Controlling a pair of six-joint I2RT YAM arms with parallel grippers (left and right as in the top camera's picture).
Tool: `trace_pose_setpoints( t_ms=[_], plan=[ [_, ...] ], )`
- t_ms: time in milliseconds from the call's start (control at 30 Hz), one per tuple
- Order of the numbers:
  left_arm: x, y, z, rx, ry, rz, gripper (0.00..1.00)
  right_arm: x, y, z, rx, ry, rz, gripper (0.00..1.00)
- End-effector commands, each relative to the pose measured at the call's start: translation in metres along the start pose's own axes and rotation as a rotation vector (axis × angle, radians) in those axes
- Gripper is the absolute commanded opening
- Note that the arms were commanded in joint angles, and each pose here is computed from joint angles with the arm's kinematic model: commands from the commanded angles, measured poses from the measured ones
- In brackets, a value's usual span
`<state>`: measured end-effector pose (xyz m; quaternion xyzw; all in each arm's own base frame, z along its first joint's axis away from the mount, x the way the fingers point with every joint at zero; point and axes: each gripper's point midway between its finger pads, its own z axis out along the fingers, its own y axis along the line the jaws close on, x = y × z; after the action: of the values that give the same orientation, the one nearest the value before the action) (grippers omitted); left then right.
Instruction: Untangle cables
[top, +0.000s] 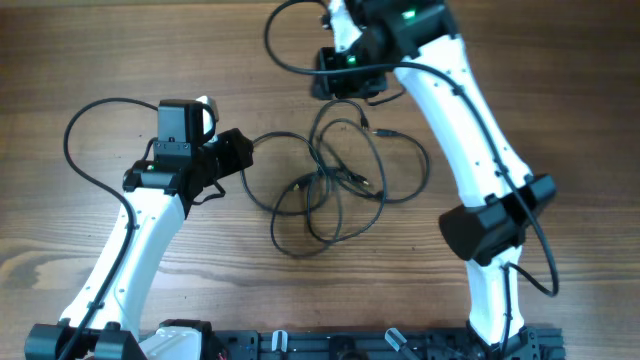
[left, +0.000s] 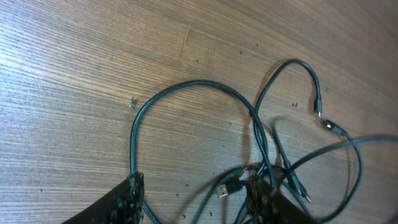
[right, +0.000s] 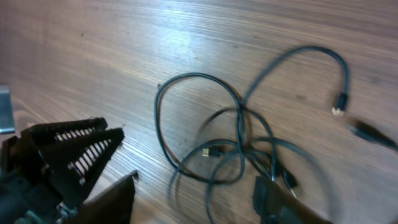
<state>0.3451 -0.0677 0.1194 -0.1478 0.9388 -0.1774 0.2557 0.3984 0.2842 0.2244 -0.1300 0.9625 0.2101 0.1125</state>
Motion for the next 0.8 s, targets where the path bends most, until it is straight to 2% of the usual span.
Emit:
trace_pose_setpoints(
  t_ms=[0,67,133,300,467,633,767],
  plan=[
    [0.001,-0.004,-0.003,0.027,0.001,0.005,0.54,-0.002,0.01,0.0,-0.007,-0.021,-0.042,0.8],
    [0.001,-0.004,-0.003,0.028,0.002,0.005,0.53,-0.005,0.002,-0.009,0.003,-0.036,-0.026,0.85],
    [0.004,-0.011,-0.004,0.07,0.02,0.057,0.52,-0.005,-0.013,-0.02,0.017,-0.037,0.006,0.86],
    [0.012,-0.022,-0.004,0.121,0.055,0.064,0.52,0.01,-0.069,-0.044,0.112,0.02,0.105,0.85],
    [0.032,-0.044,0.002,0.151,0.105,0.118,0.53,0.024,-0.102,-0.033,0.17,0.097,0.179,0.86],
    [0.045,-0.053,0.009,0.141,0.146,0.077,0.52,0.03,-0.111,-0.027,0.207,0.122,0.189,0.81],
    [0.053,-0.061,0.01,0.153,0.16,0.103,0.52,0.031,-0.107,-0.046,0.214,0.083,0.179,0.81]
  ],
)
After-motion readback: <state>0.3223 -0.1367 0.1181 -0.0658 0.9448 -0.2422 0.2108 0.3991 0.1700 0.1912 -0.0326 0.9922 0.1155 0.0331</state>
